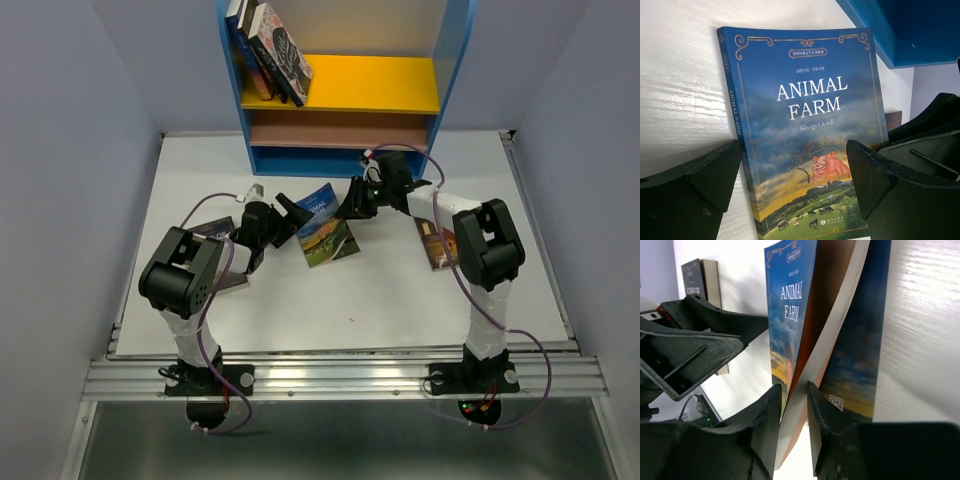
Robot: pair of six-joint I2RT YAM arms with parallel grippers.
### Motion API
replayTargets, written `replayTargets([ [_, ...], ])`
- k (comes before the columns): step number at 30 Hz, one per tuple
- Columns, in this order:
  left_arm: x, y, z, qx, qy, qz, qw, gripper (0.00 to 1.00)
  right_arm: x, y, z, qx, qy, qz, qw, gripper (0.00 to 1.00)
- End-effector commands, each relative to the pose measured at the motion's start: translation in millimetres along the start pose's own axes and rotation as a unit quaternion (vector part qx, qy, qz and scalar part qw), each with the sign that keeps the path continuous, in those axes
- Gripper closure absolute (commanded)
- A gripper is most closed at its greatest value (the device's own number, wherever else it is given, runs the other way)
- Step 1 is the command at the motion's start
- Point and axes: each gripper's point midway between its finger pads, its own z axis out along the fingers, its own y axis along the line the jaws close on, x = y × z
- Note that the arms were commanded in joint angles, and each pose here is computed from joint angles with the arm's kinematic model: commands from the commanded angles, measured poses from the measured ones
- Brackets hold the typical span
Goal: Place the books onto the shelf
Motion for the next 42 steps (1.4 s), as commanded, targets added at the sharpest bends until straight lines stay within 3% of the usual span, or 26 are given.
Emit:
replayTargets([
  [1, 25, -18, -5, 0.018, 0.051, 0.001, 0.999, 0.03, 20, 14, 14, -0.016, 0.041, 0.008, 0.999, 0.69],
  [4, 24, -18, -5, 0.019, 0.051, 0.0, 0.999, 0.03, 24, 10, 16, -0.012, 0.054, 0.014, 0.998, 0.71],
  [6, 25, -18, -5, 0.018, 0.051, -0.001, 0.999, 0.03, 26, 7, 16, -0.008, 0.056, 0.018, 0.998, 0.84],
  [7, 24, -19, -6, 0.019, 0.05, -0.002, 0.999, 0.03, 26, 4, 17, 0.001, 0.053, 0.017, 0.998, 0.97],
  [8, 24, -20, -6, 0.02, 0.049, -0.002, 0.999, 0.03, 25, 3, 16, 0.005, 0.05, 0.014, 0.999, 0.99],
  [14, 15, -33, -17, 0.042, 0.034, 0.022, 0.998, 0.01, 10, 18, 3, 0.002, 0.016, -0.015, 1.0, 0.99],
  [19, 12, -45, -29, 0.069, 0.027, 0.036, 0.997, 0.01, -17, 55, -27, -0.099, -0.03, -0.024, 0.994, 0.99],
  [28, 6, -73, -44, 0.139, 0.011, 0.046, 0.989, 0.01, -21, 87, -60, -0.166, -0.035, -0.035, 0.985, 0.99],
  [33, 3, -83, -50, 0.167, 0.002, 0.039, 0.985, 0.08, -29, 94, -77, -0.205, -0.045, -0.029, 0.977, 0.99],
  [34, 3, -85, -52, 0.174, 0.001, 0.037, 0.984, 0.11, -29, 95, -78, -0.204, -0.047, -0.031, 0.977, 0.99],
  [37, -3, -99, -60, 0.205, -0.01, 0.031, 0.978, 0.33, -27, 95, -78, -0.206, -0.044, -0.033, 0.977, 0.99],
  [38, -5, -103, -61, 0.21, -0.012, 0.032, 0.977, 0.51, -27, 94, -78, -0.205, -0.044, -0.031, 0.977, 0.99],
  [39, -5, -106, -62, 0.214, -0.012, 0.037, 0.976, 0.62, -26, 91, -75, -0.202, -0.042, -0.027, 0.978, 0.99],
  [40, -9, -113, -65, 0.222, -0.016, 0.041, 0.974, 0.84, -26, 90, -74, -0.2, -0.043, -0.025, 0.978, 0.99],
  [41, -10, -115, -66, 0.223, -0.018, 0.044, 0.974, 0.98, -28, 86, -75, -0.197, -0.046, -0.021, 0.979, 0.97],
  [42, -11, -115, -67, 0.221, -0.019, 0.054, 0.974, 1.0, -29, 85, -74, -0.195, -0.046, -0.019, 0.979, 0.94],
])
